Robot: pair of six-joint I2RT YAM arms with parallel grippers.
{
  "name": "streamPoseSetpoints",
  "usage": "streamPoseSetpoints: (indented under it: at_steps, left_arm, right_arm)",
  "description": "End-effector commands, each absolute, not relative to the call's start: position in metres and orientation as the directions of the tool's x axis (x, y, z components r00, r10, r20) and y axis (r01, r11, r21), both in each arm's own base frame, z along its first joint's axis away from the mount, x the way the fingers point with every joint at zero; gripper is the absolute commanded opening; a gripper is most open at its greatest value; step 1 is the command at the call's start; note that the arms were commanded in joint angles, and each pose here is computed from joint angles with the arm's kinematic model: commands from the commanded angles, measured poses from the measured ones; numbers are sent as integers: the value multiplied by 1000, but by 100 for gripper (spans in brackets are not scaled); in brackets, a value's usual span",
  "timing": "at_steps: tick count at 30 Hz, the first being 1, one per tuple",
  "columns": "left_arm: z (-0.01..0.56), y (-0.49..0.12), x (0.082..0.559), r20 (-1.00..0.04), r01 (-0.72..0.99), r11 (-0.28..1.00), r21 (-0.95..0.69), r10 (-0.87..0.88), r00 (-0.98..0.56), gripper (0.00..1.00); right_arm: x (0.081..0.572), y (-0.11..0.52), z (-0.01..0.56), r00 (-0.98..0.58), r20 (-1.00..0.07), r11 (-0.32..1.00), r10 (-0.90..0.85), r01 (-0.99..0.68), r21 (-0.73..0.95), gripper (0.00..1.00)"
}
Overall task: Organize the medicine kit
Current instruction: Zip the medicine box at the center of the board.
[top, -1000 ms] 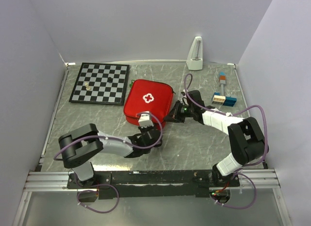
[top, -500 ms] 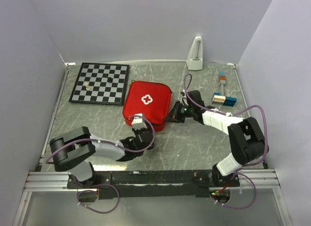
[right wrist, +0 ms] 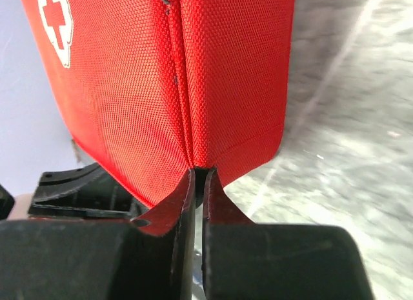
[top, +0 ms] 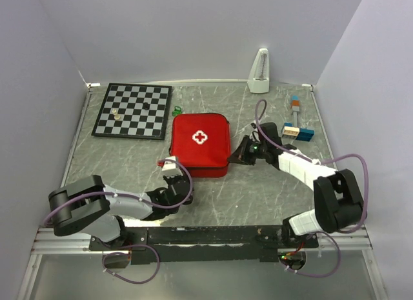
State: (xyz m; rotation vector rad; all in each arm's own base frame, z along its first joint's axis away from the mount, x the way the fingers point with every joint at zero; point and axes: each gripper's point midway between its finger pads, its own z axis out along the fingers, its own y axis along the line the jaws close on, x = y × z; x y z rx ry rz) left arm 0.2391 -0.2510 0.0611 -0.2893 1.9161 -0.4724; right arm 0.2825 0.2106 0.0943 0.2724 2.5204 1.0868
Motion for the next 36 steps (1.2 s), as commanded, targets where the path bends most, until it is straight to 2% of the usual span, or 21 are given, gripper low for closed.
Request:
streamPoseSetpoints:
  at_steps: [1,3,5,7,10,17,21,31,36]
  left_arm:
    - [61,-235,239,-837,-5,896,-444,-417,-353,1]
    - [65,-239,239,-843,21,897,-442,-407,-352,1]
    - [69,-250,237,-850,67,898,-435,-385,-358,1]
    - [74,-265,234,-862,117,899,-422,-359,-357,1]
    - [76,-293,229,-879,180,902,-393,-312,-360,1]
    - [63,-341,223,-869,211,895,-392,-285,-405,1]
    - [65,-361,220,-871,258,882,-394,-269,-410,1]
    - [69,-375,216,-882,308,873,-379,-239,-406,1]
    - [67,-372,215,-881,307,874,-376,-235,-410,0]
  right_arm:
    - [276,185,101,-879,-346,737,327,8,676,0]
    - [271,185,109,-876,-368,735,313,-22,678,21]
    - [264,186,115,-878,-371,726,303,-40,687,36]
    - [256,189,123,-879,-380,722,289,-60,689,45]
    - [246,191,134,-874,-394,725,285,-72,685,54]
    - [223,206,117,-909,-326,744,260,-26,667,58]
    - [221,210,103,-906,-265,712,329,54,700,61]
    - [248,223,108,-869,-251,659,426,109,744,62]
    - [248,222,122,-839,-293,633,458,77,770,63]
